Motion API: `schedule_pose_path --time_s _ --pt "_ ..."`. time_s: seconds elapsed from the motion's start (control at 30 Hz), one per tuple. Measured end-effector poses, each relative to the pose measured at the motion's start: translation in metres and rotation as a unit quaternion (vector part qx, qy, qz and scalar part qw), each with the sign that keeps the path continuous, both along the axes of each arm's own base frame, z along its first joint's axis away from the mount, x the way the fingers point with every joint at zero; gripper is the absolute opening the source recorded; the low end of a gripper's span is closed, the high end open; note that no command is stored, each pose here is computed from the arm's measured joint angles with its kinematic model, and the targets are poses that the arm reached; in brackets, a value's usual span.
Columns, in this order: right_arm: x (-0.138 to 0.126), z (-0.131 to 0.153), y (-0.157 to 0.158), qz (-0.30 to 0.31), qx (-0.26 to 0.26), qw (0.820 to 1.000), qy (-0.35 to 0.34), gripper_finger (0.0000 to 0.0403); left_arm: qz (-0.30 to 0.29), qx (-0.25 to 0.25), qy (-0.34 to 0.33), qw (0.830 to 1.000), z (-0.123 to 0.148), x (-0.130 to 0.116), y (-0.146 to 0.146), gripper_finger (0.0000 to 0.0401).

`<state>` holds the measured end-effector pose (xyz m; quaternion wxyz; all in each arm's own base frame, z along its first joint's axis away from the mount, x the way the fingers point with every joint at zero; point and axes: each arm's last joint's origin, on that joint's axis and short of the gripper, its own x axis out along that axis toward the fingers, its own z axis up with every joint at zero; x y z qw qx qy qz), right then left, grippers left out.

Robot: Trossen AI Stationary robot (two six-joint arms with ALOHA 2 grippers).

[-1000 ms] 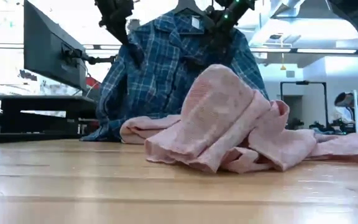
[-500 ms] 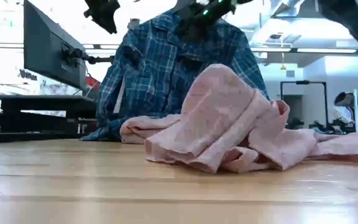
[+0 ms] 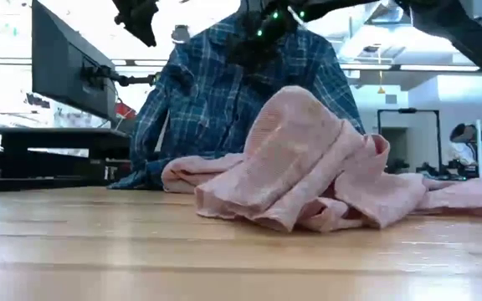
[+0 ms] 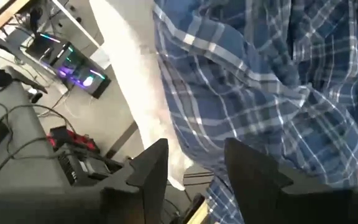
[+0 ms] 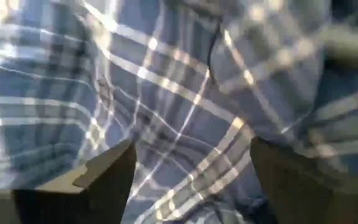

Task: Hang clothes
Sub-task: Hang the blue long sleeve on the hanger rack

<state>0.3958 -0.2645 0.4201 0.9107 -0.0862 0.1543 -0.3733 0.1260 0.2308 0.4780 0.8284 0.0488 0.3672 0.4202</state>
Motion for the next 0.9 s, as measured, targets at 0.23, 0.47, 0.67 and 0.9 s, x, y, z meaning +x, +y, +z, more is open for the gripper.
schedule_pose_path --time_s 0.23,0.47,0.67,0.9 --pt "-0.011 0.013 0.000 -0.003 -0.015 1.000 0.000 0.0302 -0.002 0.003 0.002 1.000 0.000 0.000 0.000 0.0142" --pt "0.000 -0.015 -0.039 0.023 0.023 0.996 -0.079 0.0302 -0.002 0.004 0.001 1.000 0.000 0.000 0.000 0.0142" --pt "0.005 -0.009 -0.036 0.082 0.022 0.988 -0.129 0.0301 0.002 -0.002 -0.003 1.000 0.000 0.000 0.000 0.0142" --pt "0.003 -0.017 -0.036 0.182 0.108 0.970 -0.120 0.0228 0.002 -0.002 -0.003 1.000 0.000 0.000 0.000 0.0142"
